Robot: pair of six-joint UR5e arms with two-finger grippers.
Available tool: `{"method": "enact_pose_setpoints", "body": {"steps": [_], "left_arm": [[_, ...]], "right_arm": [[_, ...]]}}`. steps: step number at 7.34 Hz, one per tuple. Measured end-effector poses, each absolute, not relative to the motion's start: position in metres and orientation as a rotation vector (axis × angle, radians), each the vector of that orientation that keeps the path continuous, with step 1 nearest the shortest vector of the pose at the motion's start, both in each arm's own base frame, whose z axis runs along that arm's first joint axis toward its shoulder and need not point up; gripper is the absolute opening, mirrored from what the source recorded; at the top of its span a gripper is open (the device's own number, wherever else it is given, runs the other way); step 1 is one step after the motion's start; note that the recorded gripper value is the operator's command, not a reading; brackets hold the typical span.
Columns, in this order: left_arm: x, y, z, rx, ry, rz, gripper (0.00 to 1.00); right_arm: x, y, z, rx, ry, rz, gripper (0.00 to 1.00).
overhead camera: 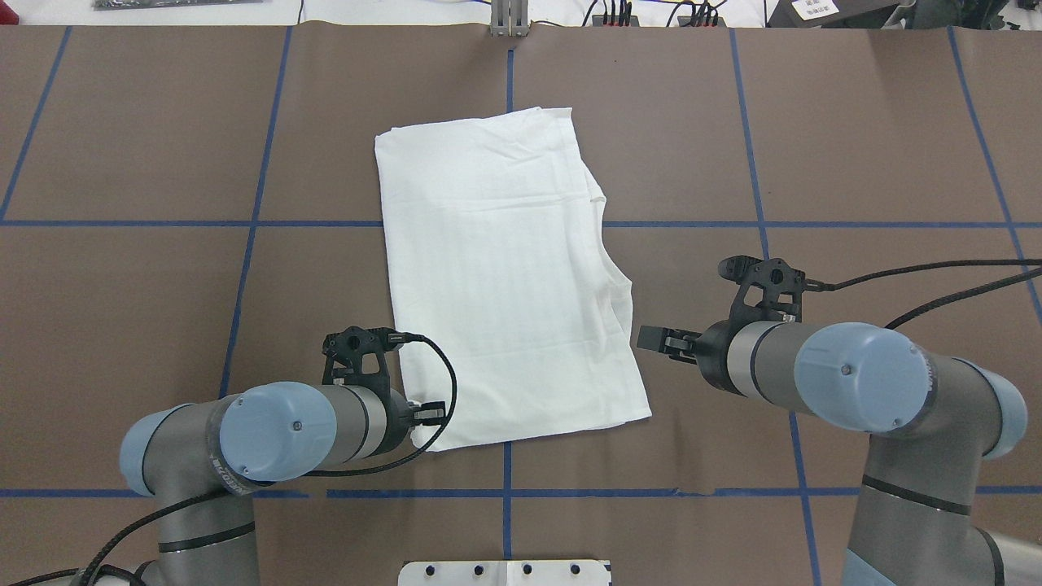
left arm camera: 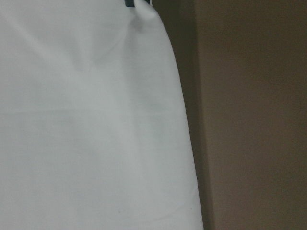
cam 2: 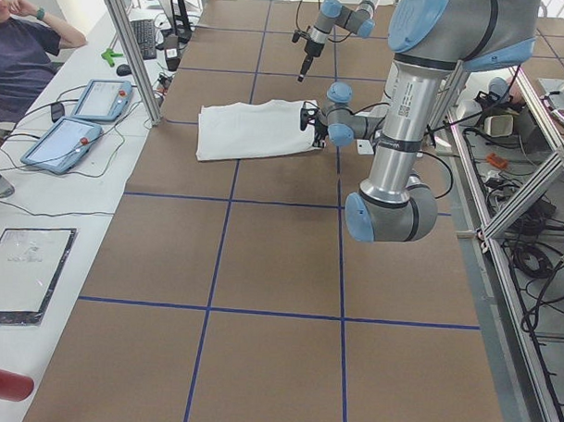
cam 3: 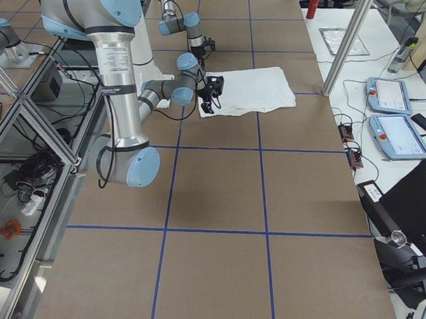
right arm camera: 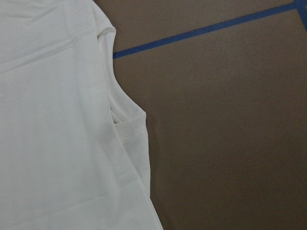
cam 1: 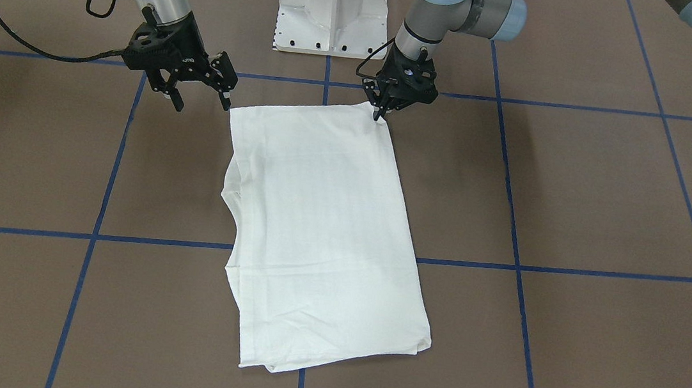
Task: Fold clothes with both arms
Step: 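Lower both grippers onto the near shirt corners and grasp them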
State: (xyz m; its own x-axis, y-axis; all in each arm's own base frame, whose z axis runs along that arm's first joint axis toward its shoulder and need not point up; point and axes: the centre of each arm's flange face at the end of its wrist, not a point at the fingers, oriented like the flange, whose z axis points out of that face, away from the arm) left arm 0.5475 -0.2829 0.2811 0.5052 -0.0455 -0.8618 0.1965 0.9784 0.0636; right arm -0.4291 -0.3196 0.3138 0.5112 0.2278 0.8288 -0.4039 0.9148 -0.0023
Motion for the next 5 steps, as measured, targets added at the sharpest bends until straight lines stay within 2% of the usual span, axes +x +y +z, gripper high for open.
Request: {"method": "enact_pose_setpoints", "body": {"steps": [2, 5], "left_arm": [[0.546, -0.283, 0.279, 0.162, 1.036, -0.148, 0.00], [0.545, -0.283, 0.278, 0.163, 1.039, -0.150, 0.00]], "right_arm": [[-0.470, -0.306, 0.284, 0.075, -0.915, 0.565, 0.84], [-0.521, -0.297, 0.273, -0.025, -0.837, 0.724, 0.86]]}}
